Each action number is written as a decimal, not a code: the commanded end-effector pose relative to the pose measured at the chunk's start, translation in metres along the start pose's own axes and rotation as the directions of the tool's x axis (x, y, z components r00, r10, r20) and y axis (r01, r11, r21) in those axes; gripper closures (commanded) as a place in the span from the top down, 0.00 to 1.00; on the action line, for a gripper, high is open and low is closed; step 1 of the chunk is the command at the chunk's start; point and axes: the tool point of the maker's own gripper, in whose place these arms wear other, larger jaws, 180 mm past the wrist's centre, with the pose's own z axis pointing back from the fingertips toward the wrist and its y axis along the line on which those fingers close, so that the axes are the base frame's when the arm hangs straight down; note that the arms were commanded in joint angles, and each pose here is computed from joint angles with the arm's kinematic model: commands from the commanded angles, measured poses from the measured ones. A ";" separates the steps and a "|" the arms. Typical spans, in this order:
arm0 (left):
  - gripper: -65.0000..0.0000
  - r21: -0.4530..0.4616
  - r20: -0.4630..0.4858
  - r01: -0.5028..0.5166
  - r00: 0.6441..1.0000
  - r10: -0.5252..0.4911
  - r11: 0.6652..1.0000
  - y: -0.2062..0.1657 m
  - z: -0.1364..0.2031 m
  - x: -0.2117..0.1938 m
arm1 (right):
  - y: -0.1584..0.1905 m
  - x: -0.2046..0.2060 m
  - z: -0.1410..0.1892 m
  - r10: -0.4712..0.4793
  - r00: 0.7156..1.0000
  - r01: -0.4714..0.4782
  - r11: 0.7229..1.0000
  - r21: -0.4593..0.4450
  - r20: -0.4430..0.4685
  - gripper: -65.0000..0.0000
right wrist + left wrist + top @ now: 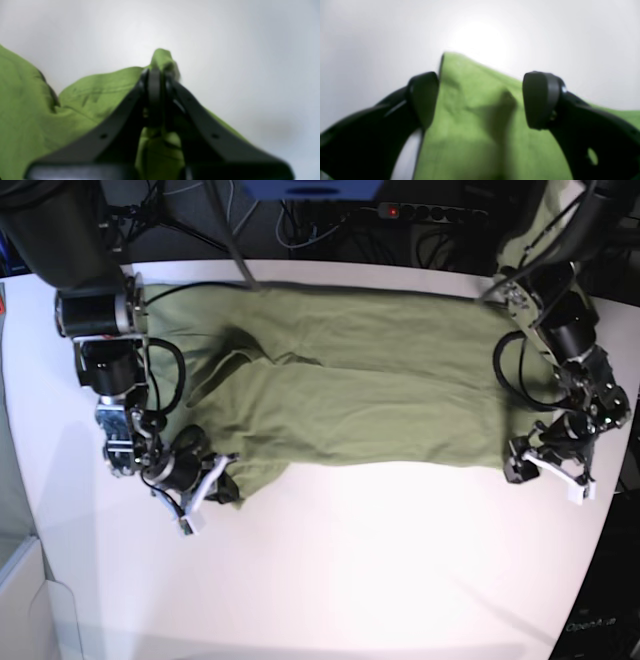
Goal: Fold the T-shirt properly
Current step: 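Grasp the hem corners with the left and right grippers, then fold the hem over onto the shoulder edge with both grippers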
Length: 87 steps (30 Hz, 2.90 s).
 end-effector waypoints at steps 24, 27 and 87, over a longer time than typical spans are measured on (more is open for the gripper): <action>0.04 -0.021 -0.007 -0.004 1.000 0.004 1.000 -0.002 -0.001 0.008 | -0.009 0.003 0.004 0.033 0.999 -0.034 0.999 -0.016 -0.029 0.01; 0.05 -0.023 -0.006 -0.001 1.000 0.001 1.000 -0.002 -0.001 0.009 | -0.008 0.011 0.005 0.052 0.999 -0.052 0.999 -0.017 -0.007 0.01; 0.04 0.129 0.232 0.189 0.949 -0.215 0.974 -0.029 0.123 -0.020 | 0.121 -0.063 0.192 0.318 0.946 -0.314 0.946 -0.082 0.053 0.01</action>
